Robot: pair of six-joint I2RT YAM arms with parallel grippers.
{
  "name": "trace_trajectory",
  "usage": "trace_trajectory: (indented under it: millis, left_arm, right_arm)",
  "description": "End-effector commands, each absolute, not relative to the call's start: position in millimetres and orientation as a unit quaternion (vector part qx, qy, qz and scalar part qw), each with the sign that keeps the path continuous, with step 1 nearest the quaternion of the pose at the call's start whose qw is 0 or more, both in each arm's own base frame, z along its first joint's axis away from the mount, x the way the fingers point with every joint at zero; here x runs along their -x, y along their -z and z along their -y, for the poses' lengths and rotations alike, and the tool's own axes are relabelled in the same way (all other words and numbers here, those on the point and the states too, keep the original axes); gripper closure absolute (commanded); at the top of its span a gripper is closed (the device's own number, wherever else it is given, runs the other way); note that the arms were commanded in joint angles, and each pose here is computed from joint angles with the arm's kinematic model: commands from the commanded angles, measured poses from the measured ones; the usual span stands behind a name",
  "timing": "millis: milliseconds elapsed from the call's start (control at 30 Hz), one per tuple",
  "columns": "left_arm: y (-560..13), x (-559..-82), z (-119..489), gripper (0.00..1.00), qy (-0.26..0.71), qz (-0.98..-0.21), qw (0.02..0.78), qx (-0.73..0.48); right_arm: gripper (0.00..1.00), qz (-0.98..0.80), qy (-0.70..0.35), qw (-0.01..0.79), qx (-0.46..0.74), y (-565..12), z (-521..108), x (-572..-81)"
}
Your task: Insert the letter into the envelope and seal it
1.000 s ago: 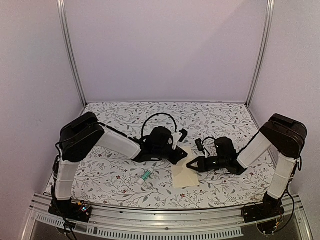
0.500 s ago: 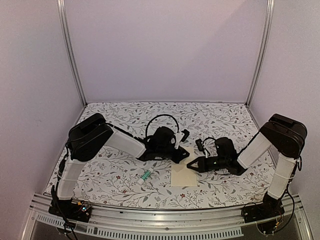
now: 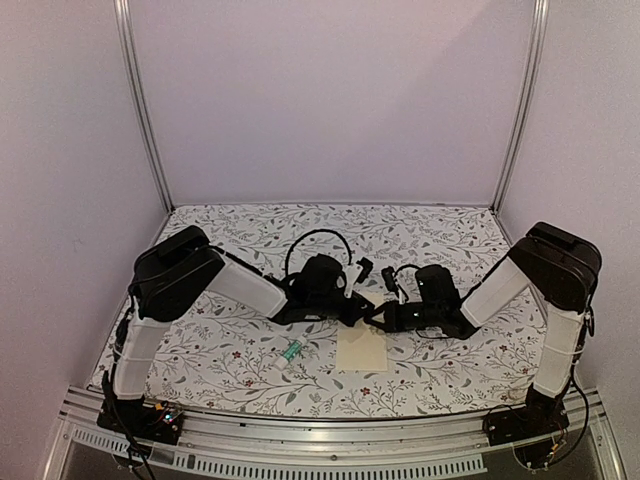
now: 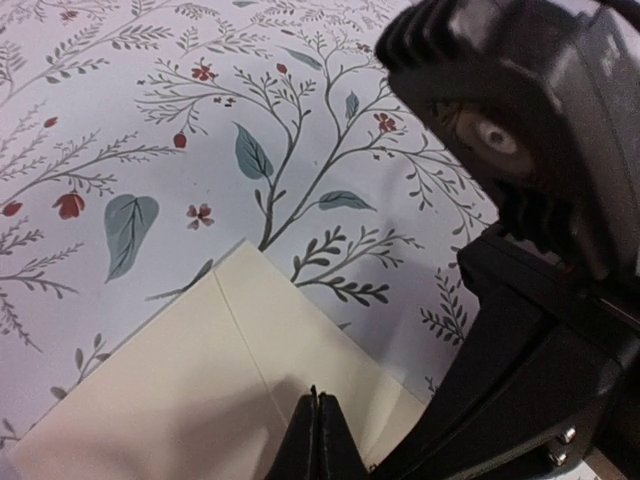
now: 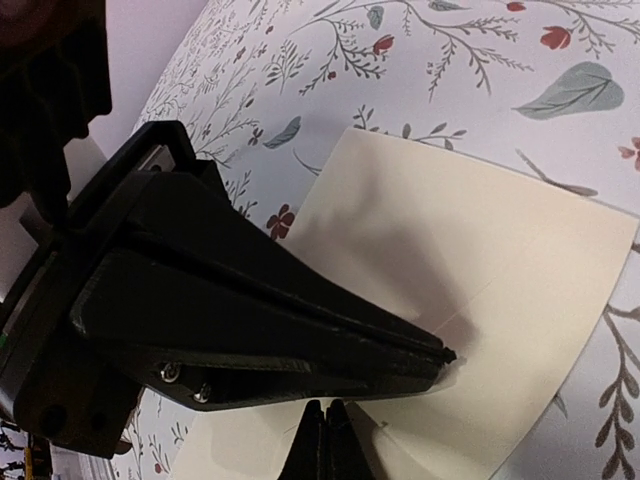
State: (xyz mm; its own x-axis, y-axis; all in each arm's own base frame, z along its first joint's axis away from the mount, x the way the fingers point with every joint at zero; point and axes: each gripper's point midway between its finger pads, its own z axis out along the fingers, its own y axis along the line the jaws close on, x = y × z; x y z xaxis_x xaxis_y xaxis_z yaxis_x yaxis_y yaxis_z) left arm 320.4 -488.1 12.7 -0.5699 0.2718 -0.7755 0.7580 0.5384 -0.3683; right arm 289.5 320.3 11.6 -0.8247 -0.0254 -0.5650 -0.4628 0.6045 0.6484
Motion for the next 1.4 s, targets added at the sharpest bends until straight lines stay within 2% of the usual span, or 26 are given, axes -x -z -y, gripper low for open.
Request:
trace_trajectory:
  millis: [0,500,733,900,1200,1367]
  left_arm:
    - [12,-316,470,0.99,0.336,-0.835,0.303,-0.314]
    - [13,-321,465,1.0,0.331,-0.839,0.304,-0.306]
    - [12,-322,464,1.0,0.33,-0.839,0.305,-0.307]
    - [11,-320,464,1.0,0.333,-0.838,0.303,-0.308]
    - [9,-317,465,1.0,0.34,-0.836,0.299,-0.311]
    - [11,-317,465,1.0,0.339,-0.837,0.298,-0.31]
  right_arm:
    - [1.0,-0.901,-0.358,0.212,0.124,38,-302,-281]
    - [1.0,-0.905,-0.341,0.181,0.179,25,-302,-224]
    - [1.0,-0.892,-0.373,0.164,0.194,14,-310,-201]
    - [1.0,-0.896,-0.364,0.177,0.181,14,-315,-214]
    - [1.0,-0.927,-0.283,0.21,0.125,37,-305,-267]
    - [1.0,-0.934,-0.27,0.199,0.125,49,-304,-269]
